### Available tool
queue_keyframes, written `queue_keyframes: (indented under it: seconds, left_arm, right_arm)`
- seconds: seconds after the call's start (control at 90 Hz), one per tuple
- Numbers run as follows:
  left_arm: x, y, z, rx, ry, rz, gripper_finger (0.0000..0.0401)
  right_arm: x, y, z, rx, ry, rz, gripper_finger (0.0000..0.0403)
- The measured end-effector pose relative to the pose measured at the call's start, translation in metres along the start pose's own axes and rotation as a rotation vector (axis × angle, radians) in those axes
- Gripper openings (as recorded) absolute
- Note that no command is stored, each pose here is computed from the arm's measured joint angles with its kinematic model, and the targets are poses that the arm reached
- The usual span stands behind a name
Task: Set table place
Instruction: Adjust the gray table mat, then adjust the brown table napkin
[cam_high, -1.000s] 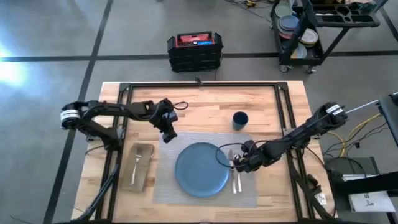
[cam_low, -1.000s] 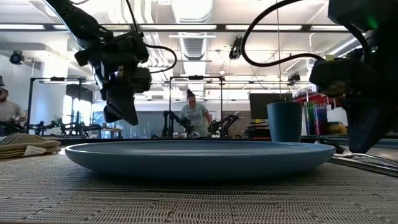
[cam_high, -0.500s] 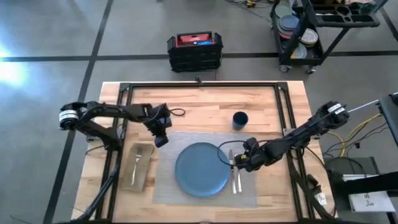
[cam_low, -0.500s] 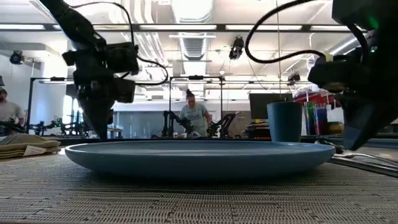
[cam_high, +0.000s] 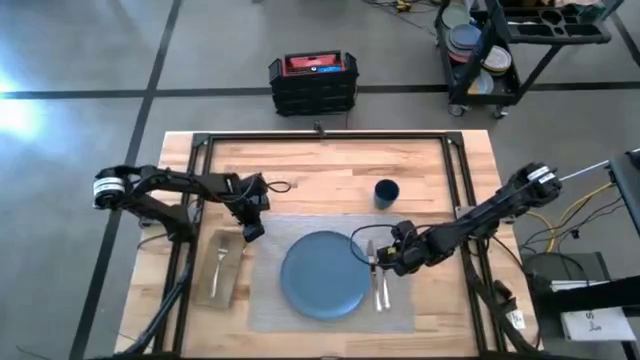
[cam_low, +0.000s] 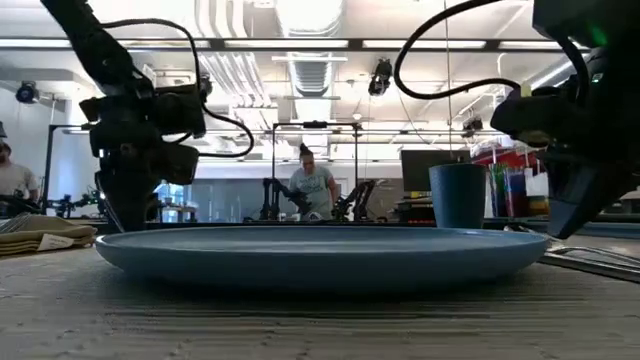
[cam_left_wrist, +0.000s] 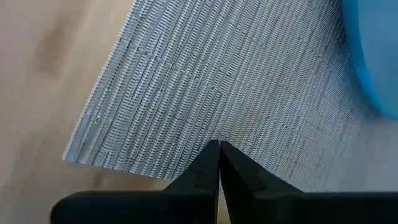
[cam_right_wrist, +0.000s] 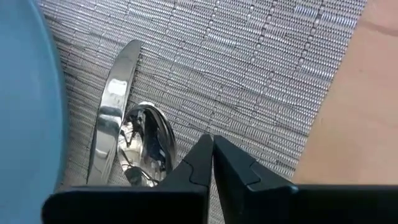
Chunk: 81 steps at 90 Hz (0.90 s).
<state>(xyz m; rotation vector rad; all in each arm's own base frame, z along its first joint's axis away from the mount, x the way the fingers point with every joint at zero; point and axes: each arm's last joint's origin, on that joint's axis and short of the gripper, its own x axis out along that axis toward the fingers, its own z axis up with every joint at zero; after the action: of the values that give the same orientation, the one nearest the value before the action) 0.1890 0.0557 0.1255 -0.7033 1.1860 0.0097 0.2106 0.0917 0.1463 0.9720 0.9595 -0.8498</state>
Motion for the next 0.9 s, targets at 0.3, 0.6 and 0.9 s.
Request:
queue_keyframes:
  seconds: [0.3, 0.6, 0.9]
  left_arm:
    - [-0.032, -0.019, 0.009, 0.037, -0.109, -0.014, 0.0]
    - [-0.063, -0.044, -0.036, -0.006, -0.037, 0.072, 0.0]
    - [-0.054, -0.077, -0.063, -0.171, -0.112, 0.261, 0.0]
  right_arm:
    - [0.0, 0.0, 0.001, 0.015, -0.022, 0.003, 0.0]
    - [0.0, 0.0, 0.001, 0.011, -0.025, 0.005, 0.0]
    - [0.0, -0.001, 0.002, -0.015, -0.053, -0.005, 0.0]
